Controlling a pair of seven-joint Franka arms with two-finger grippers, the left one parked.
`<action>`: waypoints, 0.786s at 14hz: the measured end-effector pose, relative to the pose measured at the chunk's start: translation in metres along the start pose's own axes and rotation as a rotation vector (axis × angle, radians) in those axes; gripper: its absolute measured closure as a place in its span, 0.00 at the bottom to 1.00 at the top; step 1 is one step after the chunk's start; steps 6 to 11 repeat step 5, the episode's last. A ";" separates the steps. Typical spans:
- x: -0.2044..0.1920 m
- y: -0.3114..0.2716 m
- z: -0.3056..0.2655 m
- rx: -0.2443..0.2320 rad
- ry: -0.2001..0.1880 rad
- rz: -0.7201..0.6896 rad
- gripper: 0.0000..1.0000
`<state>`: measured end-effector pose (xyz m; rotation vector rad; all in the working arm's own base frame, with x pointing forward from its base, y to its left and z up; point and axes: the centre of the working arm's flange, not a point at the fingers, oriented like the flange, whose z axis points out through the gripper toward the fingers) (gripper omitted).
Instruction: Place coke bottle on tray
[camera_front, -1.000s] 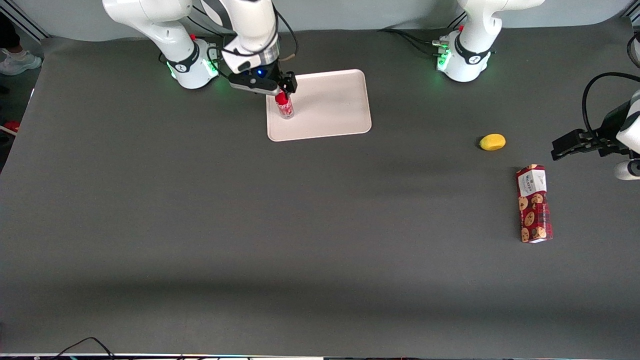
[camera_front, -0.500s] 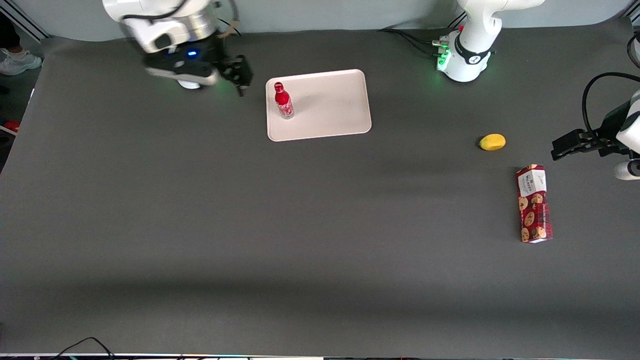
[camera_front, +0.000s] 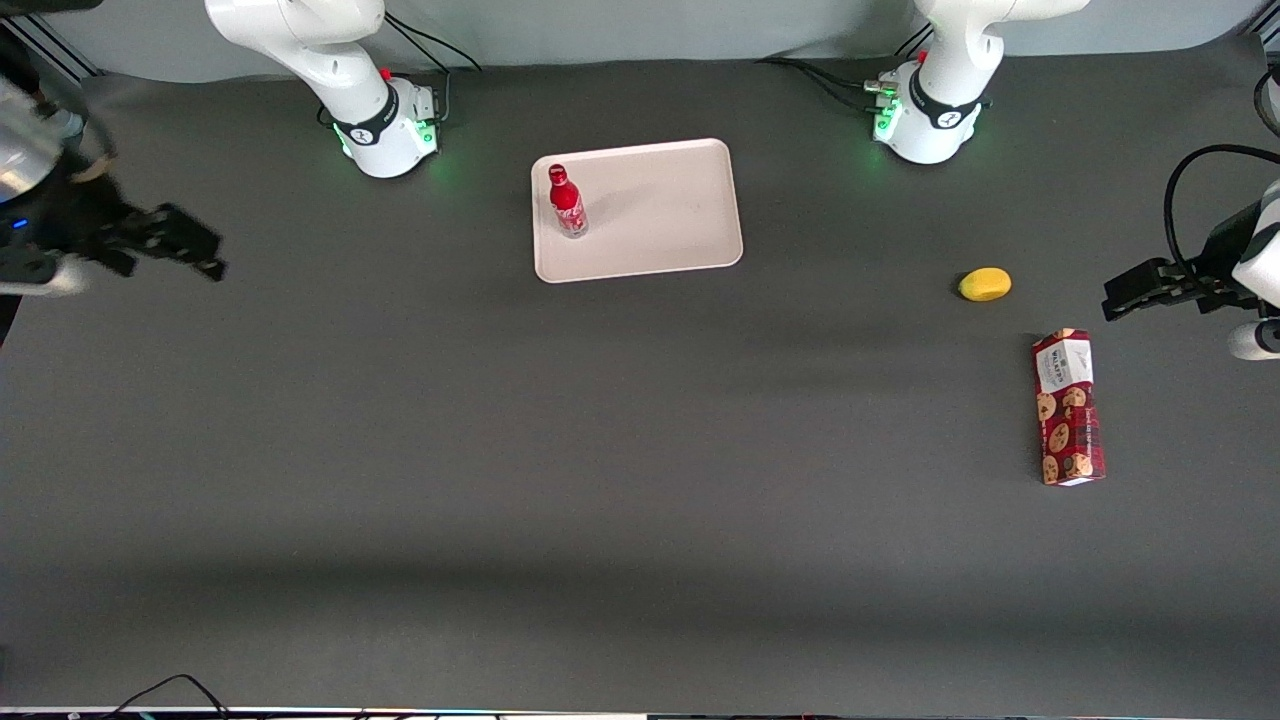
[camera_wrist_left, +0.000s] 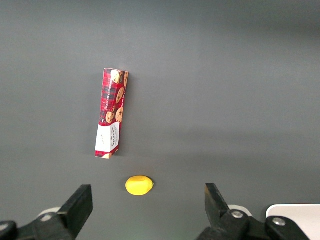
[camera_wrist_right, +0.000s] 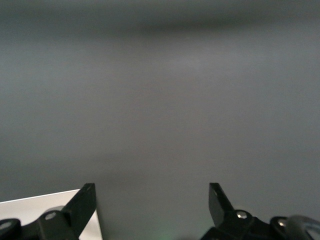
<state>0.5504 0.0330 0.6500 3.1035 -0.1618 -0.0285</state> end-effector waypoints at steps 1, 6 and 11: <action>0.009 0.020 0.009 -0.002 -0.012 -0.006 0.00; 0.026 0.032 0.028 0.001 -0.019 -0.020 0.00; 0.026 0.032 0.028 0.001 -0.019 -0.020 0.00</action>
